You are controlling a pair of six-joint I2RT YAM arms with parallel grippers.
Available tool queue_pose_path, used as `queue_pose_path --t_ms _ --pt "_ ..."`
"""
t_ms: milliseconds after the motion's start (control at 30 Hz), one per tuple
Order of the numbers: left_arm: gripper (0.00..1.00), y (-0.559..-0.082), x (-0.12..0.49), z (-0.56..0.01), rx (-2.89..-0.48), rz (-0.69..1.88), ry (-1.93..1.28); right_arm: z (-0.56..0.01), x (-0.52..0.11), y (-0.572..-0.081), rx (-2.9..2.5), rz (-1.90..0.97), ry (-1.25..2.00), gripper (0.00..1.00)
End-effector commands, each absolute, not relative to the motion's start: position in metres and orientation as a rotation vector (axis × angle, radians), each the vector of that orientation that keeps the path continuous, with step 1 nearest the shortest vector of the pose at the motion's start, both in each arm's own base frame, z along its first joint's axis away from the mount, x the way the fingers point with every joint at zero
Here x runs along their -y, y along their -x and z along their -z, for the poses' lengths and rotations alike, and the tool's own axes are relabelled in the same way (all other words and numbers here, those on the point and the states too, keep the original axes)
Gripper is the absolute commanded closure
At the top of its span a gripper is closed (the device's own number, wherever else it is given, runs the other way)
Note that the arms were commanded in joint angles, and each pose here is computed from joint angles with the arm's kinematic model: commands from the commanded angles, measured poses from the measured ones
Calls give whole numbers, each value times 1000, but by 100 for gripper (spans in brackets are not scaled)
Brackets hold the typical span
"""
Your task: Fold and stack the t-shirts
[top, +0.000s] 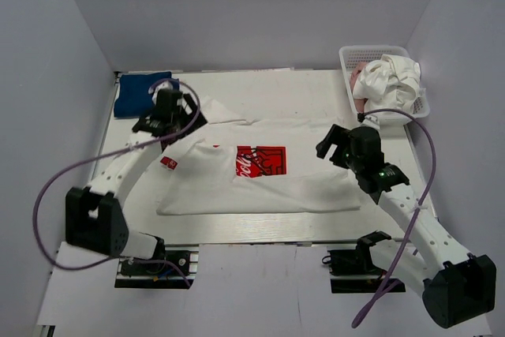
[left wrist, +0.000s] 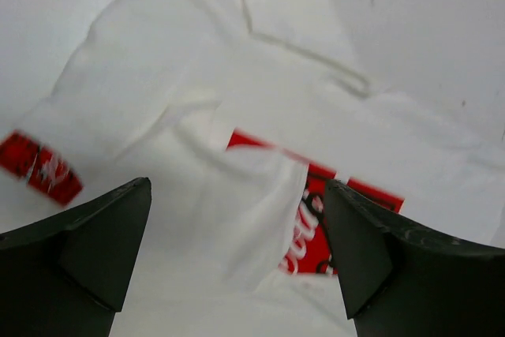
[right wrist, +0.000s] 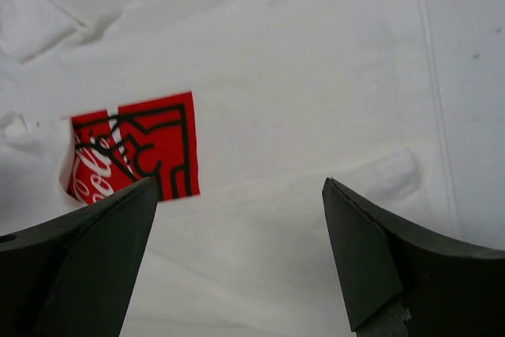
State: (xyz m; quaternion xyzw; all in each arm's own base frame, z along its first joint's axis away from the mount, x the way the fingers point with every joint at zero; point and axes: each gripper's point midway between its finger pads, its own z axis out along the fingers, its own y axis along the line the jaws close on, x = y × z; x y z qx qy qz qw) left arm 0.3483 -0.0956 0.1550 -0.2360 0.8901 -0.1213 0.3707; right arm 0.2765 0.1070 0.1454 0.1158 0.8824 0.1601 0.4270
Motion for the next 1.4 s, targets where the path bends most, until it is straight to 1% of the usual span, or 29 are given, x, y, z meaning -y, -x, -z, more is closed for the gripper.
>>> queue_pose_path --t_ms 0,33,67,100,133,167,200,233,267,467,533,600,633,733,767,833,867,933,967,1067,1100,1133,1167,1267,1367 --pt "0 -410 96 -140 -2288 184 491 -178 -98 -309 -2031 -352 -339 10" --pt "0 -435 100 -156 -2257 186 494 -185 -99 -315 -1996 -362 -346 10" --pt "0 -446 102 -148 -2293 159 470 -187 -101 -324 -1992 -356 -344 10" --pt "0 -471 101 -164 -2254 153 485 -190 -99 -327 -1985 -347 -348 10" --pt "0 -484 105 -128 -2336 110 489 -192 -91 -335 -1974 -292 -373 10" --pt "0 -493 110 -121 -2365 115 470 -193 -91 -340 -1980 -273 -370 10" --pt "0 -509 109 -131 -2348 118 480 -187 -87 -343 -1998 -237 -383 10" --pt "0 -518 111 -124 -2355 110 466 -193 -82 -347 -1983 -205 -401 10" --pt "0 -524 117 -102 -2398 123 457 -192 -80 -351 -1991 -185 -399 10" --pt "0 -568 120 -96 -2358 155 441 -181 -71 -360 -2034 -128 -419 10" --pt "0 -572 122 -81 -2372 163 437 -177 -68 -360 -2040 -118 -434 10" --pt "3 -576 127 -75 -2373 188 428 -172 -66 -360 -2048 -122 -449 10" --pt "6 -577 126 -68 -2385 211 429 -169 -65 -360 -2053 -119 -452 10" --pt "15 -581 132 -69 -2376 252 428 -165 -66 -361 -2066 -136 -454 10" --pt "23 -584 135 -72 -2363 271 421 -163 -66 -361 -2071 -134 -453 10" --pt "34 -588 138 -75 -2347 295 412 -155 -66 -363 -2098 -129 -454 10" --pt "42 -591 134 -77 -2332 301 434 -153 -65 -364 -2105 -124 -458 10" --pt "51 -593 136 -74 -2331 316 428 -144 -64 -366 -2133 -114 -463 10" --pt "59 -595 138 -75 -2323 331 422 -143 -64 -367 -2137 -111 -465 10" --pt "73 -600 138 -66 -2330 353 422 -136 -64 -372 -2161 -109 -474 10" --pt "87 -602 133 -71 -2323 350 432 -135 -63 -373 -2164 -106 -479 10" --pt "97 -604 133 -68 -2324 350 432 -134 -63 -374 -2167 -105 -480 10" --pt "100 -602 134 -66 -2338 358 429 -134 -64 -378 -2166 -106 -480 10" --pt "100 -596 129 -58 -2356 358 439 -135 -63 -386 -2147 -99 -475 10" --pt "100 -589 128 -68 -2327 368 433 -133 -65 -401 -2146 -79 -481 10"
